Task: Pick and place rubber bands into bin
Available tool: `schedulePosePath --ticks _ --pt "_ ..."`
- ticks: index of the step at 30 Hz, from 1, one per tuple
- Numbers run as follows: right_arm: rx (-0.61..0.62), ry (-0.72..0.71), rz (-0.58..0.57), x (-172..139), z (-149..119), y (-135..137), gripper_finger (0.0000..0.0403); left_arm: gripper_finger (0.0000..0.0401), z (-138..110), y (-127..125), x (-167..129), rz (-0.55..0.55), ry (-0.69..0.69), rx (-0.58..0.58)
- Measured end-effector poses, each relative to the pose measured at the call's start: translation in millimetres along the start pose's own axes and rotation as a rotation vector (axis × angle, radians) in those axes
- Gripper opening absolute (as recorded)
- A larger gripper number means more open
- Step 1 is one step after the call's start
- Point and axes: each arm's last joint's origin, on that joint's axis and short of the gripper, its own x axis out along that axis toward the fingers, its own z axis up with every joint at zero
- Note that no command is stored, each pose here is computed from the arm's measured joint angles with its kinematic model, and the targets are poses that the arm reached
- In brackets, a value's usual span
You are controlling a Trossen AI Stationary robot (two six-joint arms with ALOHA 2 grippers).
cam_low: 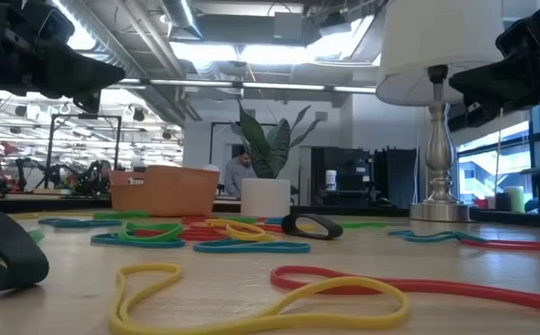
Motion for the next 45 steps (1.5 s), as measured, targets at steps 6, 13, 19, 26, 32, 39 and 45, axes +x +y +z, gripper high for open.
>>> schedulePosePath --ticks 6,13,19,26,32,39,45 --pt "0.000 0.000 0.000 0.0 0.0 0.0 0.0031 0.0006 0.1 0.0 0.0 0.000 0.000 0.000" --pt "0.000 0.000 0.000 0.0 0.0 0.0 0.0031 0.0006 0.1 0.0 0.0 0.000 0.000 0.000" --pt "0.000 -0.048 -0.004 0.0 4.5 0.3 0.0031 0.0006 0.0 0.0 0.0 0.000 0.000 0.000" --pt "0.061 -0.114 0.010 -0.5 10.8 1.3 0.0031 0.0006 0.1 0.0 0.0 0.000 0.000 0.000" --pt "0.009 -0.142 0.016 -0.6 13.6 1.9 0.0024 0.0006 0.1 0.0 0.0 0.000 0.000 0.000" --pt "-0.071 -0.043 -0.104 4.6 19.5 0.1 0.0004 0.0006 0.0 0.0 0.0 0.000 0.000 0.000" --pt "-0.062 0.004 -0.211 18.3 53.2 2.2 0.0002 0.0006 0.0 0.0 0.0 0.000 0.000 0.000"
